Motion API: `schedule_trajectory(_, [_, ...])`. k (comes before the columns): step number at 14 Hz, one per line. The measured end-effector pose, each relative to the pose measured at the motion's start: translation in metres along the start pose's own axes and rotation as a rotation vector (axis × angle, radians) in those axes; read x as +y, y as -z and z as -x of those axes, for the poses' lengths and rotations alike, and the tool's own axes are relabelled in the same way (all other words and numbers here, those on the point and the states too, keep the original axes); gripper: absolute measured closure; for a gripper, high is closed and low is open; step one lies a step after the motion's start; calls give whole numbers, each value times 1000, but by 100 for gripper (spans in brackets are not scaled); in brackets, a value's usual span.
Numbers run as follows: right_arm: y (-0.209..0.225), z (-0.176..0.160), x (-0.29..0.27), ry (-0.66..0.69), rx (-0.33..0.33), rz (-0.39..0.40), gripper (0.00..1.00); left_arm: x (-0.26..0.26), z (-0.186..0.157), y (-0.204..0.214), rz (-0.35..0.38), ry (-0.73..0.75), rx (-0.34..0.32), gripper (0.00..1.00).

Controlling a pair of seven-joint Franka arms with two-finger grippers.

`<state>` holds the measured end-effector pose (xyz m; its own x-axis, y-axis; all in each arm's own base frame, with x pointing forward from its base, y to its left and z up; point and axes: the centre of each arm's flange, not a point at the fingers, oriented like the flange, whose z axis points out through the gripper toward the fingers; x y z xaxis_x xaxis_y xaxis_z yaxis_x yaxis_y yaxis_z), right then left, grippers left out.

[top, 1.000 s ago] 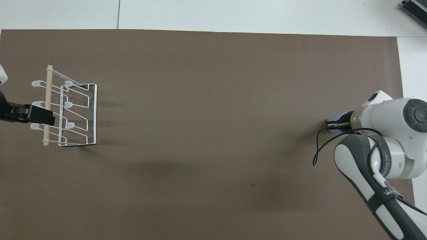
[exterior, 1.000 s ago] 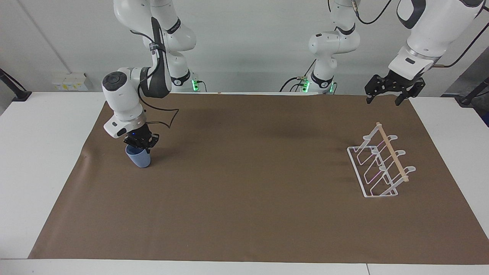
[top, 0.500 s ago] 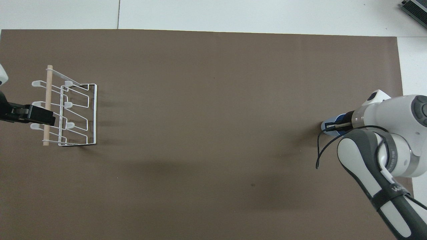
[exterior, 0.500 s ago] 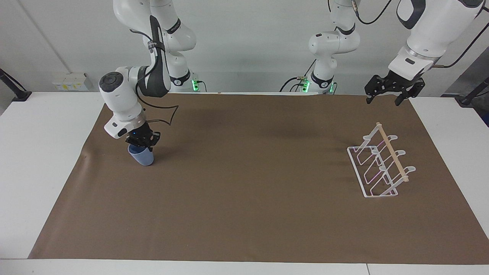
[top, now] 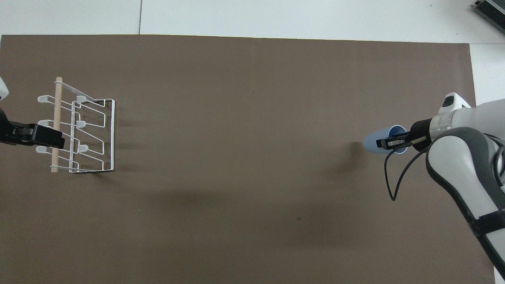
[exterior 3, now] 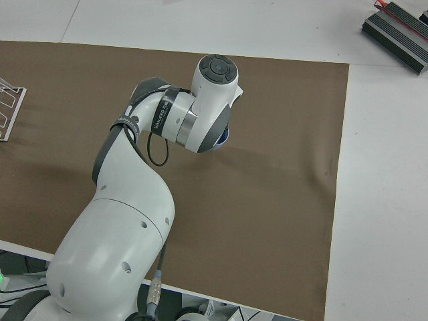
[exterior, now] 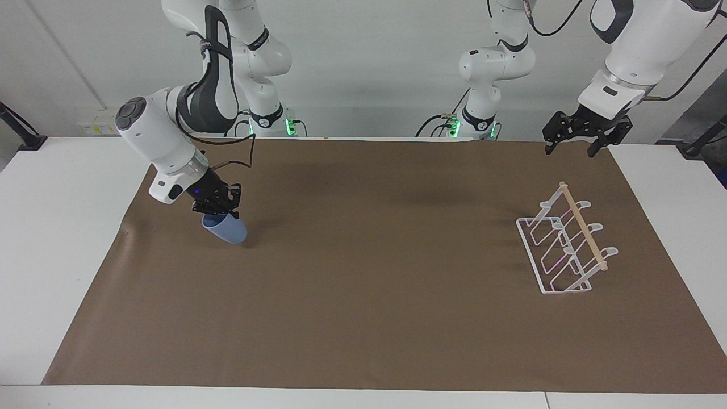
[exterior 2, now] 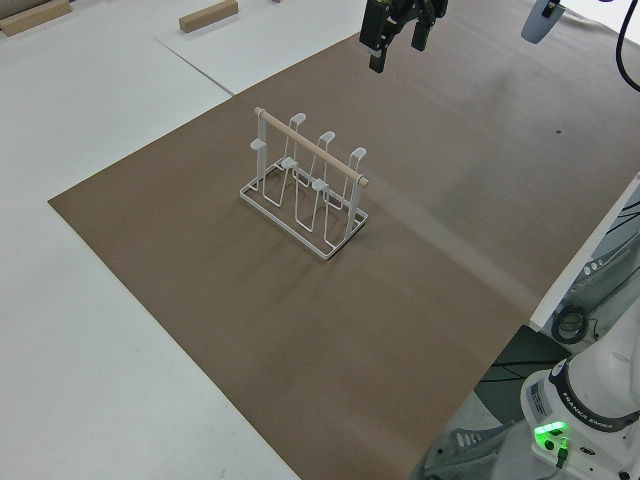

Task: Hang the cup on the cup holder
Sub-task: 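Lift the cup with the right gripper while the left gripper approaches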

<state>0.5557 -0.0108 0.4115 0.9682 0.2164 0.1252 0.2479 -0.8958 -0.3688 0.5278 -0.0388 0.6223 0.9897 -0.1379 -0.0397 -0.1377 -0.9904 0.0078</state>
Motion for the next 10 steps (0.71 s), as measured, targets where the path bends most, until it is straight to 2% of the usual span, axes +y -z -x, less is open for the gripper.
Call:
schedule_trajectory(3, [-1, -4, -11, 18, 79, -161, 95, 4, 0, 1, 79, 113, 2, 0])
schedule_trajectory(10, [1, -16, -42, -52, 221, -458, 95, -15, 4, 14, 405, 546, -47, 0])
